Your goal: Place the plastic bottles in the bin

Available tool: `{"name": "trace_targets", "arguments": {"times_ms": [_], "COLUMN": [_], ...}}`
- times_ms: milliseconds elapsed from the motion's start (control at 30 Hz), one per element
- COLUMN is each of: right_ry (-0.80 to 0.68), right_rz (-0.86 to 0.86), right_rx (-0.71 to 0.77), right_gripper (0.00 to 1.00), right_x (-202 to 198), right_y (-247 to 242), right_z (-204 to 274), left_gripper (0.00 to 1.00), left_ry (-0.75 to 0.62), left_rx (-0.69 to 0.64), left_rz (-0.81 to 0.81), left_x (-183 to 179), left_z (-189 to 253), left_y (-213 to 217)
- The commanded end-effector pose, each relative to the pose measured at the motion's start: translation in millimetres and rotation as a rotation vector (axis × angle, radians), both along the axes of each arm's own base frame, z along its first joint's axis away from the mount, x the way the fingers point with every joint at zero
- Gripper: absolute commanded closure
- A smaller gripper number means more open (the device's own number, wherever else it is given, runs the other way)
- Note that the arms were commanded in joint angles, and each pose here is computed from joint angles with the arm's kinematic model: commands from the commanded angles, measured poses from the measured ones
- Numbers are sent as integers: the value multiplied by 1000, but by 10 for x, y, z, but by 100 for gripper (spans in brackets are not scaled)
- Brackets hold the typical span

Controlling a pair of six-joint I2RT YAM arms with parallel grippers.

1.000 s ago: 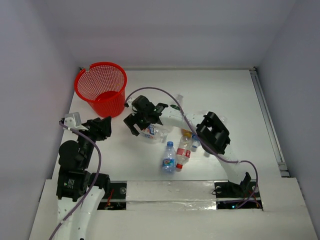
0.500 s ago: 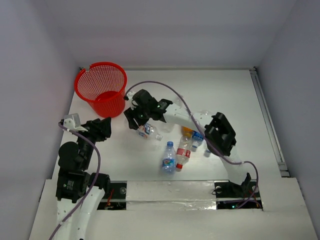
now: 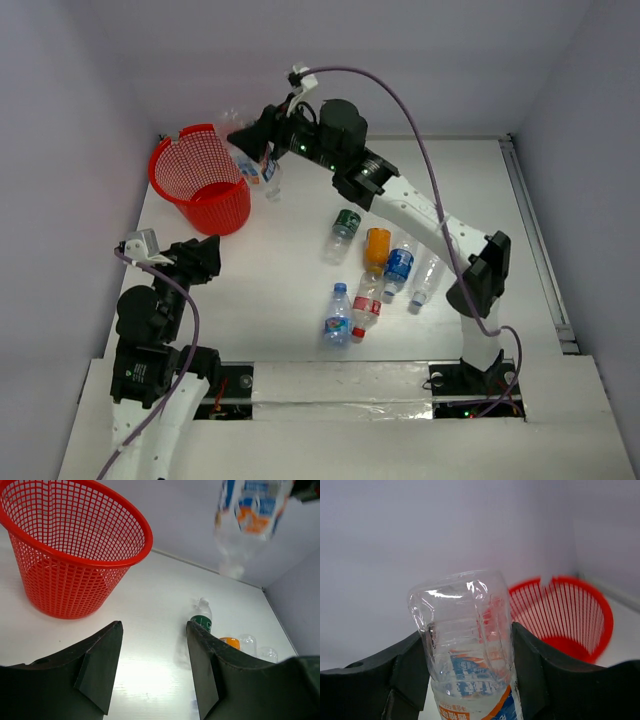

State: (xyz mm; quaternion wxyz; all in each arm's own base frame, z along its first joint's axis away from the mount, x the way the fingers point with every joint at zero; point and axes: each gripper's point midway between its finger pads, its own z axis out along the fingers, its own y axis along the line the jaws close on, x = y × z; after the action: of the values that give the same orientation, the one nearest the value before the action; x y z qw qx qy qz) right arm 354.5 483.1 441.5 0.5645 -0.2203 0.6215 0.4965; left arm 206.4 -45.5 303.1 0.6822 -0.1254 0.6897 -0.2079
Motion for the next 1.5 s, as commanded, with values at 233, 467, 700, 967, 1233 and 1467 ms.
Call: {"name": "trace_targets", "arguments": {"times_ms": [233, 467, 700, 967, 1233, 1467], "right_ry": [6, -14, 27, 31, -33, -56], "right_rz": [76, 21, 3, -5, -69, -223], "right_rx": [543, 641, 528, 431, 370, 268], "right_gripper": [57, 55, 43, 10, 11, 87], "right_x": [821, 987, 1004, 947, 751, 381], "right_y": [305, 270, 548, 605, 278, -463], "right_z": [449, 401, -87, -266, 126, 89], "left_gripper": [50, 50, 49, 48, 53, 77], "left_ry": [-62, -59, -56, -59, -55, 48], "left_rx": [-20, -18, -17, -10, -41, -121], "left_rz": [-7, -19, -27, -83, -194, -431], "left_x": [-53, -50, -31, -15, 1, 107], "left_z": [184, 175, 170, 159, 117, -202], "left_y": [-9, -34, -52, -155, -366, -838]}}
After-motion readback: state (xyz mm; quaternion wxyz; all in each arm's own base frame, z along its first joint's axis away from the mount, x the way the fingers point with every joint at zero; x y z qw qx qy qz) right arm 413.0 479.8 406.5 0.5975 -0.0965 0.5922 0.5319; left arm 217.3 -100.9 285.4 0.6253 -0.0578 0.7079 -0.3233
